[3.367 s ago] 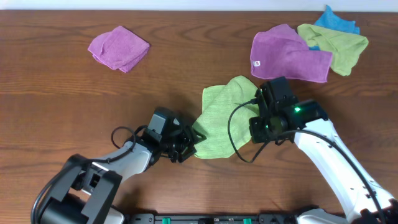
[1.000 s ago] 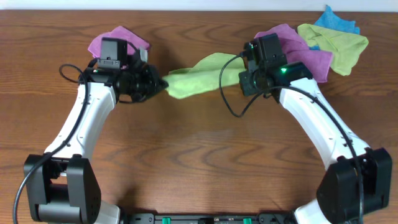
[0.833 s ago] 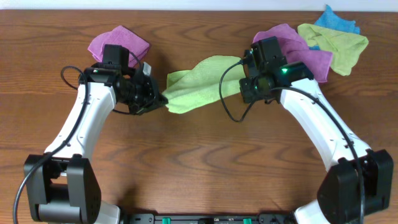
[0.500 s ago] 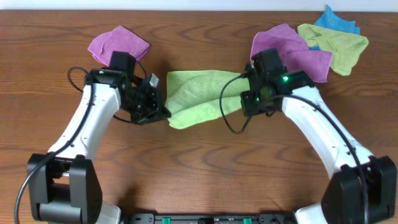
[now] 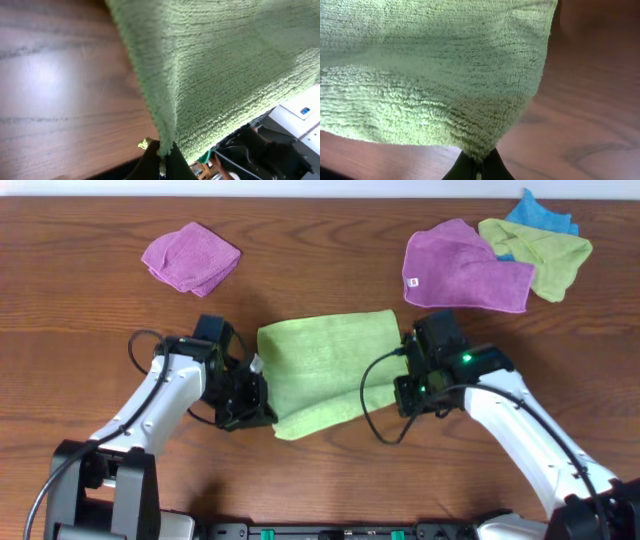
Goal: Fold the cloth
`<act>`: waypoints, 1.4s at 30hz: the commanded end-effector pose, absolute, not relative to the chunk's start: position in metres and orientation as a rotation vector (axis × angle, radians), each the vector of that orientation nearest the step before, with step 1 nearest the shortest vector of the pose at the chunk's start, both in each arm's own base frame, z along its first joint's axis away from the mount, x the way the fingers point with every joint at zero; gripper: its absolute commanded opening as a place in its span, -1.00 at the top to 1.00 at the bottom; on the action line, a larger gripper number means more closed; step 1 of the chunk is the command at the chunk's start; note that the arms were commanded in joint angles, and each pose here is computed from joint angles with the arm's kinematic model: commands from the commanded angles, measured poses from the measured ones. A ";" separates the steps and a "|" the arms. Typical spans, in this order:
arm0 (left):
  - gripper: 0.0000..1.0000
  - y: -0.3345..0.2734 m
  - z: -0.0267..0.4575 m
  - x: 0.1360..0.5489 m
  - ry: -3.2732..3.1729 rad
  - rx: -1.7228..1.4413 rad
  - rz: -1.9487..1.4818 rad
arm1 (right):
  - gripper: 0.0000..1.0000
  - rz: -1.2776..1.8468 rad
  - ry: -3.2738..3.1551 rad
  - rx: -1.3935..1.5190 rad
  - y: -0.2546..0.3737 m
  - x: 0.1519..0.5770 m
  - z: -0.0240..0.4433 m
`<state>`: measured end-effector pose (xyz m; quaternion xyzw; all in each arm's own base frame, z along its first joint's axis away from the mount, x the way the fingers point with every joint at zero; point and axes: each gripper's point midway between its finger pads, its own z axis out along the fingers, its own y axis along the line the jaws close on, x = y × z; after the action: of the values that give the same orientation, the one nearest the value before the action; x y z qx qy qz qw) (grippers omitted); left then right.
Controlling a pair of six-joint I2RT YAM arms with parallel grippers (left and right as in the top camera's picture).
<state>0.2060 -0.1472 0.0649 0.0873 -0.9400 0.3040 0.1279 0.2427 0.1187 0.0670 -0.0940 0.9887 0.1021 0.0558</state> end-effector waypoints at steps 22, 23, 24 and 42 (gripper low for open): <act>0.88 -0.143 0.073 0.304 -3.095 0.523 0.984 | 0.97 0.282 2.555 -0.237 0.145 0.357 0.080; 0.88 -0.141 0.073 0.307 -3.115 0.530 0.973 | 0.97 0.283 2.548 -0.238 0.146 0.360 0.077; 0.88 -0.138 0.072 0.312 -3.145 0.544 0.949 | 0.97 0.281 2.536 -0.251 0.148 0.365 0.074; 0.88 -0.126 0.034 0.358 -3.292 0.598 0.840 | 0.97 0.222 2.450 -0.276 0.154 0.405 0.042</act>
<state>0.3568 -0.1290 0.0452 0.1654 -0.9392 0.2565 -0.1574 0.4045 0.1555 0.0484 -0.0967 0.9342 0.0987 0.3290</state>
